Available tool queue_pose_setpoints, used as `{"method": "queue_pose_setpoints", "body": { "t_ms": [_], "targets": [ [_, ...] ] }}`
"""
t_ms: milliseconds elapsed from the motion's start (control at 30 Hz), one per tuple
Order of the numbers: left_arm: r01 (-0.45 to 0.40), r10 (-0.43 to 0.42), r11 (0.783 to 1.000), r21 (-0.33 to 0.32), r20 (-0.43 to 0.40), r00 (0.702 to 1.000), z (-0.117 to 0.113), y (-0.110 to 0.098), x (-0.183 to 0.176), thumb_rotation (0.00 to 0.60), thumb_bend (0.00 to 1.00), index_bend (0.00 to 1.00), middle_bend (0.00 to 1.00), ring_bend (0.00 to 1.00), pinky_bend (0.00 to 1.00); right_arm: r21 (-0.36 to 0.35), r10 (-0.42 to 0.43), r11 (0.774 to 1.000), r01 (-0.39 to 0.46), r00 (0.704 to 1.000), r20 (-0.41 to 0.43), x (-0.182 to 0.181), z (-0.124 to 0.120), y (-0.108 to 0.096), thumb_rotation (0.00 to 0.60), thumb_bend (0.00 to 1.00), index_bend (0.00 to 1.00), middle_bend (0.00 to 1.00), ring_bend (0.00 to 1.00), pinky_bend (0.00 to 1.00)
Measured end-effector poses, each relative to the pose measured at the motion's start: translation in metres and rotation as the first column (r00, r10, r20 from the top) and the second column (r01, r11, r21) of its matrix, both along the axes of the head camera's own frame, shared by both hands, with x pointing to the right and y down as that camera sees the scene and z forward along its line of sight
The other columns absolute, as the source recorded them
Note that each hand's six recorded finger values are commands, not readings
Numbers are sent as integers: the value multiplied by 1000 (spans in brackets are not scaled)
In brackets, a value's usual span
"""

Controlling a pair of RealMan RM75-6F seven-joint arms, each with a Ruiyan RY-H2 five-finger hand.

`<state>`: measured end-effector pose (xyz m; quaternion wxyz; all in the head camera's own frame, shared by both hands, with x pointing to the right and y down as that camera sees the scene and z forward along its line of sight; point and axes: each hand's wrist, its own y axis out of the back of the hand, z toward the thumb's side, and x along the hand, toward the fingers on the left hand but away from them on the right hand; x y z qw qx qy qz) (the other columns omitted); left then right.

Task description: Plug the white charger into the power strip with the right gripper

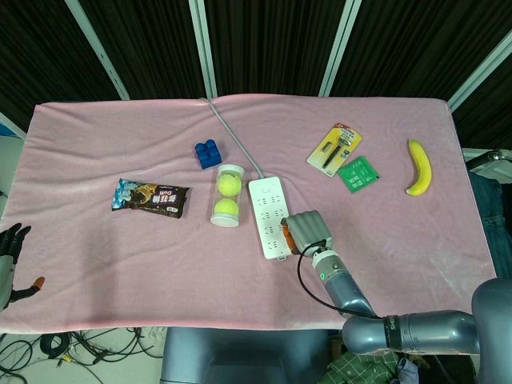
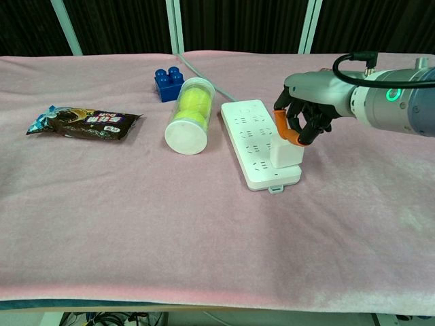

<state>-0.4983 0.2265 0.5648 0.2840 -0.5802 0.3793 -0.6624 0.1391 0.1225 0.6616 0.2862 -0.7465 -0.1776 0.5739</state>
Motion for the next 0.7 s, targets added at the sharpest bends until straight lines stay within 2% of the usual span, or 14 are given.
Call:
{"method": "queue_pose_setpoints", "body": {
  "t_ms": [367, 700],
  "targets": [
    [3, -3, 1000, -2, 0, 1000, 0, 0, -1, 600, 244, 0, 0, 0, 117, -24, 5, 1000, -6, 1000, -19, 4, 12, 4, 600, 517, 688, 628, 716, 676],
    [3, -3, 1000, -1, 0, 1000, 0, 0, -1, 600, 244, 0, 0, 0, 118, -62, 11, 998, -13, 1000, -29, 9, 19, 9, 600, 517, 691, 654, 738, 676]
  ]
}}
